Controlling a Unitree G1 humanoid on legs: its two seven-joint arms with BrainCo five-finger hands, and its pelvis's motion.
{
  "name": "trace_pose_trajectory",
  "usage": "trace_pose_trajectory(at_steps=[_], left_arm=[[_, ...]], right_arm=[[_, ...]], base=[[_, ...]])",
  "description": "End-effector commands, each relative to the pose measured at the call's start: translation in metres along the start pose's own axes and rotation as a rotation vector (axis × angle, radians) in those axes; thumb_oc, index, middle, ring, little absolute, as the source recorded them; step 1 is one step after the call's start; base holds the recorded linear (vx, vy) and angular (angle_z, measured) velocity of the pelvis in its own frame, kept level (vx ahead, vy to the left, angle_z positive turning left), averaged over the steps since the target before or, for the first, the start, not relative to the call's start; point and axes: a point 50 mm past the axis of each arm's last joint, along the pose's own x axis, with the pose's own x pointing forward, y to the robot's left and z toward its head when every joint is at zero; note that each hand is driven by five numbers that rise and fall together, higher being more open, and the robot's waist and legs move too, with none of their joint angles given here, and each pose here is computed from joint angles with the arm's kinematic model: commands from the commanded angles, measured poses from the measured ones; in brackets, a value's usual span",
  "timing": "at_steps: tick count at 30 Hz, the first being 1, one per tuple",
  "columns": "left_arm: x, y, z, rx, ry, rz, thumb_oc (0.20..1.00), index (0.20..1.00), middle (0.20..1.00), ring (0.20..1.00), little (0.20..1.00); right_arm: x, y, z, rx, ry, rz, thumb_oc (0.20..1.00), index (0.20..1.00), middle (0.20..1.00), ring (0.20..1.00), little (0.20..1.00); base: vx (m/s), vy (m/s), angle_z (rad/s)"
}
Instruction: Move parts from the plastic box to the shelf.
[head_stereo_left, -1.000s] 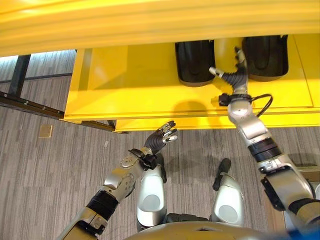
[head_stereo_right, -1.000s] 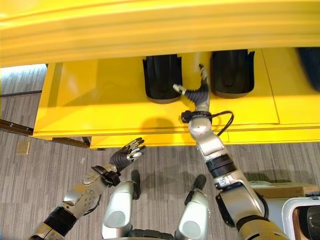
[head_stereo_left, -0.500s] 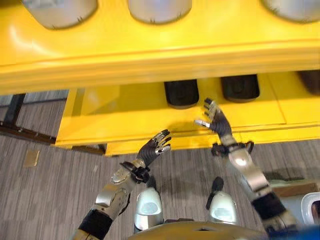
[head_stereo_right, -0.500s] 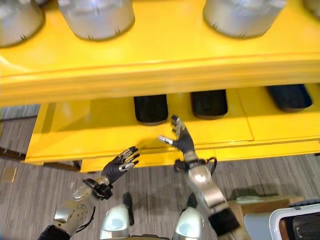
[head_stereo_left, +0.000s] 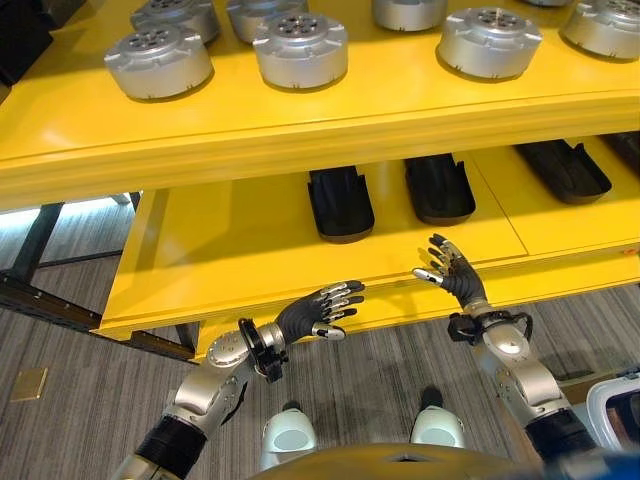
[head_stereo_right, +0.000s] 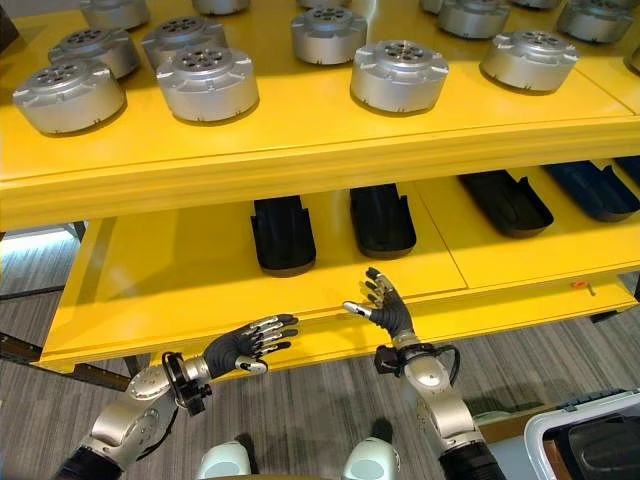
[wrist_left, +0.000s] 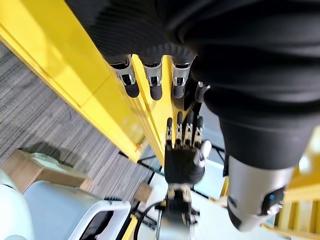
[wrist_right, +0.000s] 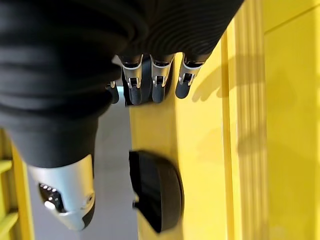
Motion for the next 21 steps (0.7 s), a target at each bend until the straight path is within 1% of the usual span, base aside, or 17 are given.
trace_pose_trajectory(at_steps=[1,6,8,12,14,17,21], left_arm=[[0.013,-0.013,0.023,0.137,-0.036,-0.169,1.000,1.000,1.000,1.000,1.000],[0.019,-0.016,0.020,0.135,-0.035,-0.167,1.000,1.000,1.000,1.000,1.000],[0.016,-0.011,0.013,0.142,-0.021,-0.096,1.000,1.000,1.000,1.000,1.000],[0.007,-0.008,0.008,0.083,-0.052,-0.042,1.000,1.000,1.000,1.000,1.000],[0.001,-0.007,0.005,0.067,-0.052,-0.010,1.000,1.000,1.000,1.000,1.000],[-0.003,-0.007,0.004,0.028,-0.067,0.049,1.000,1.000,1.000,1.000,1.000],[-0.006,-0.008,0.001,0.013,-0.086,0.083,1.000,1.000,1.000,1.000,1.000]], right_arm=[[0.015,-0.011,0.039,0.062,-0.174,-0.106,1.000,1.000,1.000,1.000,1.000],[0.014,-0.007,0.032,0.075,-0.158,-0.092,1.000,1.000,1.000,1.000,1.000],[0.011,-0.005,0.025,0.086,-0.143,-0.073,1.000,1.000,1.000,1.000,1.000],[0.011,-0.003,0.024,0.086,-0.150,-0.063,1.000,1.000,1.000,1.000,1.000],[0.016,0.003,0.031,0.067,-0.172,-0.045,1.000,1.000,1.000,1.000,1.000],[0.022,0.014,0.038,0.001,-0.167,-0.029,1.000,1.000,1.000,1.000,1.000],[0.020,0.007,0.038,-0.008,-0.140,-0.072,1.000,1.000,1.000,1.000,1.000]], base=[[-0.20,0.403,-0.17],[-0.10,0.177,-0.51],[-0.13,0.153,-0.64],[-0.03,0.026,-0.66],[0.03,-0.182,-0.87],[0.05,-0.393,-1.29],[0.02,-0.239,-0.84]])
